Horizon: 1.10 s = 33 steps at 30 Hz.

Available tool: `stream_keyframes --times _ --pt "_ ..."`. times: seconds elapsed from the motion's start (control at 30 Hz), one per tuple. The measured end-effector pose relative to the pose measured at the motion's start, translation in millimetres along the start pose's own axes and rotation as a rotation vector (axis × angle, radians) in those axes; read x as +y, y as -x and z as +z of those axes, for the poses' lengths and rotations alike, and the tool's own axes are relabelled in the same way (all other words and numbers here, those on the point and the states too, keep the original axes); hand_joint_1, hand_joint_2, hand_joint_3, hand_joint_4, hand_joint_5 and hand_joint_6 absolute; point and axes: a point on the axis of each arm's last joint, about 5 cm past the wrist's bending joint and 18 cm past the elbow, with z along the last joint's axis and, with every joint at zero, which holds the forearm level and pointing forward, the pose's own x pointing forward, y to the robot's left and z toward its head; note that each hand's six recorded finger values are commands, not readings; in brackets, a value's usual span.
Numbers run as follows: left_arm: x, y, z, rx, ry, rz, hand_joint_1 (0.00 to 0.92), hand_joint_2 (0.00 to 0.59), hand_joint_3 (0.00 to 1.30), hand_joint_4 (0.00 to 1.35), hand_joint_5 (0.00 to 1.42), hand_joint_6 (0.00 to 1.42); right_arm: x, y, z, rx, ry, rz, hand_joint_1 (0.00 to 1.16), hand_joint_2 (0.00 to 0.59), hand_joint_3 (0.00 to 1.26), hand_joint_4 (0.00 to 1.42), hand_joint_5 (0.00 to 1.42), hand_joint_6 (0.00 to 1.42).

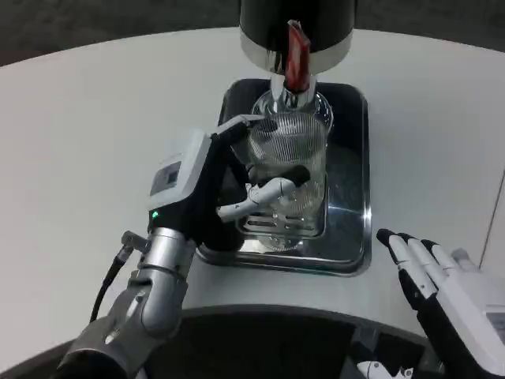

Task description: Grasp the cup under the faucet to collect the drink, then remove the cup.

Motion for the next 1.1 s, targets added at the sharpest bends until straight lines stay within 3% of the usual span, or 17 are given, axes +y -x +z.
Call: stream_keyframes --times 0.17,0.5,0.7,0.9,1.1 --pt "-0.8 3.1 -3.4 0.021 -0.006 -0.061 0.142 0.087 0.33 0.33 0.75 1.20 0.2 -0.1 0.5 -0.002 -0.003 0.000 0.49 0.329 0.00 0.00 0.00 0.00" --pt "1.7 2.7 -4.2 0.020 0.020 -0.075 0.060 0.020 0.30 0.28 0.68 1.12 -0.2 -0.6 0.5 -0.004 -0.006 -0.003 0.49 0.331 0.00 0.00 0.00 0.00" --pt "2.6 3.6 -4.8 0.017 0.034 -0.079 0.002 0.000 0.24 0.22 0.56 0.91 -0.3 -0.2 -0.2 -0.003 -0.010 -0.002 0.50 0.331 0.00 0.00 0.00 0.00" --pt "8.0 10.4 -9.8 0.000 0.038 -0.066 0.000 0.000 0.20 0.16 0.46 0.72 -0.2 0.0 -0.9 -0.002 -0.012 -0.003 0.50 0.327 0.00 0.00 0.00 0.00" --pt "14.0 23.2 -16.4 -0.008 0.040 -0.035 0.000 0.000 0.20 0.15 0.43 0.62 1.6 -1.5 -1.7 -0.002 -0.014 0.002 0.51 0.324 0.00 0.00 0.00 0.00"
